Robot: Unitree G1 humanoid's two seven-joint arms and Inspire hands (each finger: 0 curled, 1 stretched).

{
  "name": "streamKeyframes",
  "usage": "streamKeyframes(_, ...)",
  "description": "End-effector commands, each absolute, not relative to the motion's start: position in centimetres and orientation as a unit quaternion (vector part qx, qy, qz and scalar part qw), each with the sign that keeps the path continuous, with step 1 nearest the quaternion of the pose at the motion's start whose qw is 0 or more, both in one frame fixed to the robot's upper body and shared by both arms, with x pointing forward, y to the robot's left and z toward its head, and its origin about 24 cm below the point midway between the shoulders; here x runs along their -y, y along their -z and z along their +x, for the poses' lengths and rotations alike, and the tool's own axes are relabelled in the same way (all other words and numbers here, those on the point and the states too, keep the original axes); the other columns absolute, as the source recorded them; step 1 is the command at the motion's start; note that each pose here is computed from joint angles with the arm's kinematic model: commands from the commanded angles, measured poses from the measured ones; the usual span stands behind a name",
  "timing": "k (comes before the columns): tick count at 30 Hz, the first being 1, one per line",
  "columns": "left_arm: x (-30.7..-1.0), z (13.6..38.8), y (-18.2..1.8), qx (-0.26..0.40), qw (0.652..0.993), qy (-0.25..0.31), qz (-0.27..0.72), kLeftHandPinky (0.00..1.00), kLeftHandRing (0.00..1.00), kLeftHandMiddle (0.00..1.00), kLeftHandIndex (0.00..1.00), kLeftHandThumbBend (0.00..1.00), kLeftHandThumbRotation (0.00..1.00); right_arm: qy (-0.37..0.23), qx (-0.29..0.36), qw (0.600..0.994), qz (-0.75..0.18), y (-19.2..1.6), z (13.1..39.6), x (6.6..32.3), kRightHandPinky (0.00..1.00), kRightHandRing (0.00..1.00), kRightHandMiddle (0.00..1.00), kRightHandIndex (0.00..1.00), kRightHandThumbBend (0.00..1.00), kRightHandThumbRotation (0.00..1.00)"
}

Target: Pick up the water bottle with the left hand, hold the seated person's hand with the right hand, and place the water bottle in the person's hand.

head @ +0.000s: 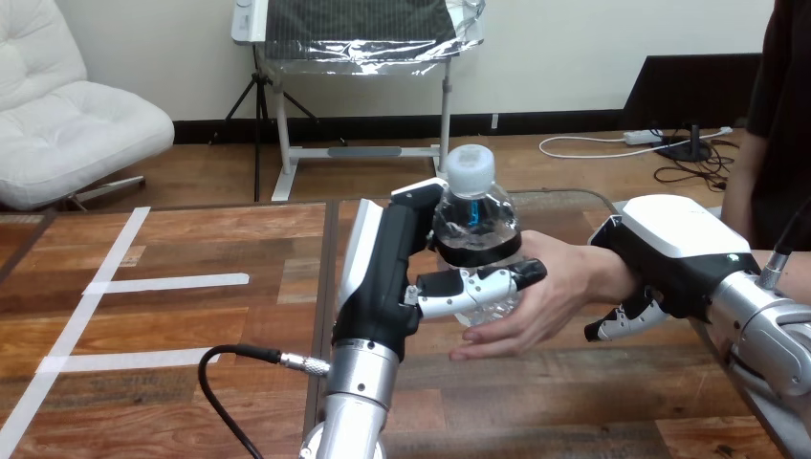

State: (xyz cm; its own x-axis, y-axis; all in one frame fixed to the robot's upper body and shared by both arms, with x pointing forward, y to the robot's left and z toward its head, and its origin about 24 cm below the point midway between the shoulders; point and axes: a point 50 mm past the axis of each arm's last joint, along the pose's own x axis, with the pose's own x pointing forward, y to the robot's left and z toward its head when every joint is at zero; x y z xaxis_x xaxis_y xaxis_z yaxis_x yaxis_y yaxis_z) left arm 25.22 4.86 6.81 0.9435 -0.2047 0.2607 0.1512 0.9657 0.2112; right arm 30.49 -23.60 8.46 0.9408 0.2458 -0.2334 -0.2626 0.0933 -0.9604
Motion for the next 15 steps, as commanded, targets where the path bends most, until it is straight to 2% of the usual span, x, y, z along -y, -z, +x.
streamKeyframes(1,-1.9,25.4,-9.6,0.182,0.979,0.094,0.016,0.37,0.4,0.43,0.45,0.69,0.0,-0.138,0.018,0.743,-0.655,-10.3,31.1,24.0,0.13,0.19,0.27,0.31,0.76,0.0)
streamKeyframes(15,-0.9,25.2,-9.8,0.186,0.977,0.101,0.006,0.36,0.4,0.43,0.44,0.7,0.0,-0.14,0.013,0.742,-0.655,-10.4,31.1,24.1,0.13,0.2,0.28,0.31,0.75,0.0)
